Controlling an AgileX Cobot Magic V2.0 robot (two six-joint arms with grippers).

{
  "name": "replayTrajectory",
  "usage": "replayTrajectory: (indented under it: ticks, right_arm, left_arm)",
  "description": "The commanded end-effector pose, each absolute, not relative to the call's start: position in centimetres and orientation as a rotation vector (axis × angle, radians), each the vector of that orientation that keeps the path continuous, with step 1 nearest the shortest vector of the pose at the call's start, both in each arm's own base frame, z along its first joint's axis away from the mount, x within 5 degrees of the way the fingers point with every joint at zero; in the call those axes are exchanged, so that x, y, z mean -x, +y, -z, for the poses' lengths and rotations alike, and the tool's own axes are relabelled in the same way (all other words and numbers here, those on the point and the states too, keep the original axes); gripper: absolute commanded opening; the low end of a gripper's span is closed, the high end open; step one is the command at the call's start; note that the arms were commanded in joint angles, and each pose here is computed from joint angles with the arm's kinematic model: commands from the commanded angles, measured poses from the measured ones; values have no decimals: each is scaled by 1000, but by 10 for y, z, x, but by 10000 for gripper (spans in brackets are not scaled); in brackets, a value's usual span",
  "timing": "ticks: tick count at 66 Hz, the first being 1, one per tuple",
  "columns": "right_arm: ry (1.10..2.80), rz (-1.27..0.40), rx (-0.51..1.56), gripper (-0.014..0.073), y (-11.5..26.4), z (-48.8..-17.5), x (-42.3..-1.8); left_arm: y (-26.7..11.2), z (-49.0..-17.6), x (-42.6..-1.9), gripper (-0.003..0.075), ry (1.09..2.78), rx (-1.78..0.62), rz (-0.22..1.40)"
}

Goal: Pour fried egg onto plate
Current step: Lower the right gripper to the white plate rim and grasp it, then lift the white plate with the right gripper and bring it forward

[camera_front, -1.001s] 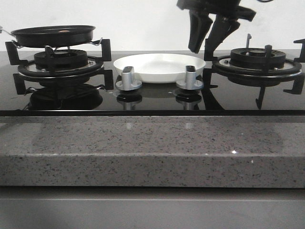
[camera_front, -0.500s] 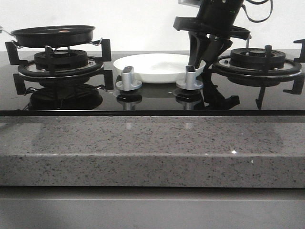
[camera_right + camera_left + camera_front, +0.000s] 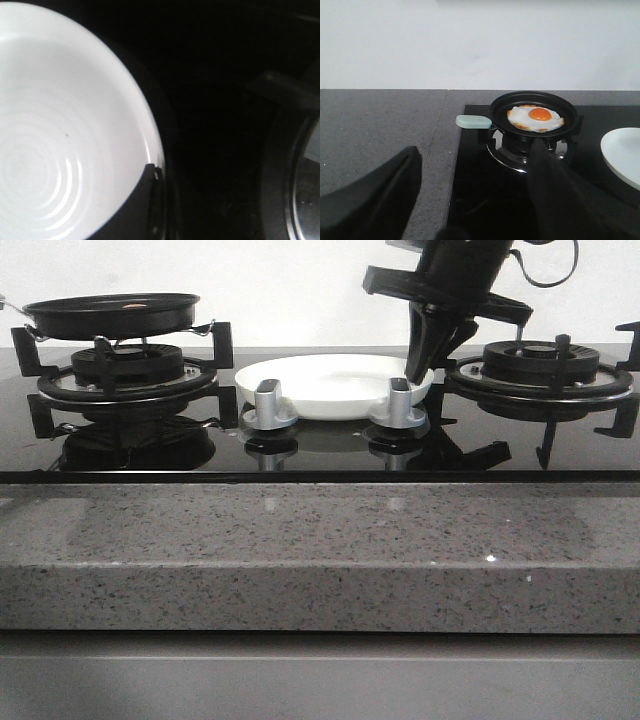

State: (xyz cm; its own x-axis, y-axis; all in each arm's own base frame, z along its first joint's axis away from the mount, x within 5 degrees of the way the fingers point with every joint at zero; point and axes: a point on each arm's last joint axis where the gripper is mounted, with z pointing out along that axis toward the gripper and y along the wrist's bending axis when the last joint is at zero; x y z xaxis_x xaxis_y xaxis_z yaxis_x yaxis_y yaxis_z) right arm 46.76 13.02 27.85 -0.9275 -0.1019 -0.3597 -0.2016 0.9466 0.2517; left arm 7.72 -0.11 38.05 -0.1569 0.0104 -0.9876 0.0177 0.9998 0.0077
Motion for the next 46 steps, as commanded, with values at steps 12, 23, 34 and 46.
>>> replayTrajectory:
  ticks: [12, 23, 34, 46]
  right_arm:
    - [2697, -423, 166, -66, 117, -332, -452]
    - [2596, -468, 140, -66, 118, -365, -450]
    - [2490, -609, 145, -66, 123, -400, -437]
    - [2409, -621, 179, -66, 125, -437, -411]
  left_arm:
    - [-1, -396, -79, 461, 1633, -17, 11]
    - [-1, -396, -79, 461, 1633, -17, 11]
    - [-1, -396, -79, 461, 1633, -17, 11]
    - [-1, -396, -79, 461, 1633, -17, 11]
